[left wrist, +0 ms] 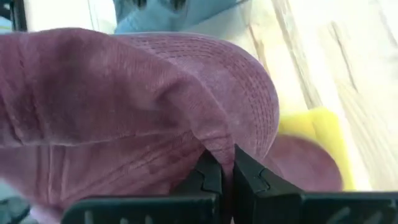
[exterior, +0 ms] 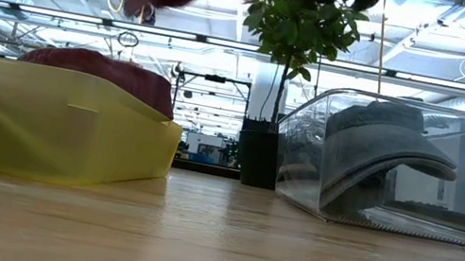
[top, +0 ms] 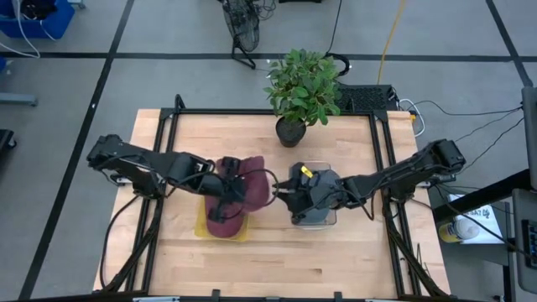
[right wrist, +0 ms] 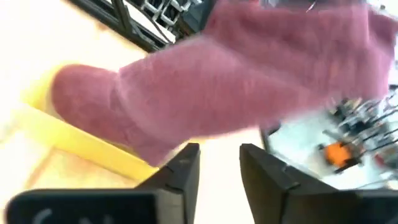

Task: Pick & Place hat
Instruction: Put the red cap into the yellow bin

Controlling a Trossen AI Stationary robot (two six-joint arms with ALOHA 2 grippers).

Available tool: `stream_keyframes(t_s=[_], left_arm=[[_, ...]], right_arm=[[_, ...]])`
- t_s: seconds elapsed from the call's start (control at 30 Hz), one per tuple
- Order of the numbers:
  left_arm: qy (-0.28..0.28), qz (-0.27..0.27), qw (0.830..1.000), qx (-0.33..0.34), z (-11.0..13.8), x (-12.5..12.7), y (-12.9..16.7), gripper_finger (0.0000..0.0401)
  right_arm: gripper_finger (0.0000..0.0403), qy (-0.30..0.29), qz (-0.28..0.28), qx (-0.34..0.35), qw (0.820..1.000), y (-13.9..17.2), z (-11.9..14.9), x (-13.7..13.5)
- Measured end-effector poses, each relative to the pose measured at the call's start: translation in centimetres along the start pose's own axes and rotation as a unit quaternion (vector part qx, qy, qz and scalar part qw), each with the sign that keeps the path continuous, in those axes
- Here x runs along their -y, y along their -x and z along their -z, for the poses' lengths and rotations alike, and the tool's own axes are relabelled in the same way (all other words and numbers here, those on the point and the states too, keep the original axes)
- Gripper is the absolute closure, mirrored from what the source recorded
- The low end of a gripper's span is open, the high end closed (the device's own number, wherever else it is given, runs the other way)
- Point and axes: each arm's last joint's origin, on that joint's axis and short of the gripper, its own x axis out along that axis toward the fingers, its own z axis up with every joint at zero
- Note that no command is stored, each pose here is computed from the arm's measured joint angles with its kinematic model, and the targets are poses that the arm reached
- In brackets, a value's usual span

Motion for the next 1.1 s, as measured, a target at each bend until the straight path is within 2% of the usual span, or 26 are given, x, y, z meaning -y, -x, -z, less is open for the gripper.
stream_keyframes(t_s=[0.1, 0.2, 0.3, 0.4, 0.57, 0.77, 0.93, 1.1], left_arm=[[0.001, 0.008, 1.000, -0.027, 0.5, 0.5, 0.7, 0.0394], [0.010, 0.015, 0.997, -0.076, 1.4, 1.2, 0.4, 0.0394], [0.016, 0.026, 0.995, -0.097, 2.0, 2.0, 0.1, 0.0394], [0.019, 0.052, 0.992, -0.112, 2.4, 2.9, -0.4, 0.0393], [0.026, 0.063, 0.991, -0.115, 3.0, 4.4, -1.5, 0.0394], [0.021, 0.103, 0.987, -0.123, 4.4, 5.9, -4.8, 0.0393], [0.035, 0.102, 0.983, -0.149, 5.9, 5.9, -6.8, 0.0394], [0.036, 0.107, 0.983, -0.146, 6.5, 5.7, -8.0, 0.0391]], right_arm=[[0.0277, -0.061, -0.010, 0.001, 0.998, 1.2, -0.4, 0.1], [0.0269, -0.104, -0.016, 0.014, 0.994, 2.6, -0.5, 0.4], [0.0281, -0.120, -0.062, 0.039, 0.990, 4.1, -0.1, 0.2], [0.0318, -0.143, -0.101, 0.085, 0.981, 5.7, 0.1, 0.5], [0.0394, -0.145, -0.099, 0.119, 0.977, 7.7, 2.3, 0.4], [0.0396, -0.175, -0.098, 0.184, 0.962, 9.4, 5.8, -0.3], [0.0399, -0.197, -0.084, 0.216, 0.953, 10.5, 8.7, -0.8], [0.0402, -0.212, -0.062, 0.262, 0.939, 11.5, 9.3, -0.3]])
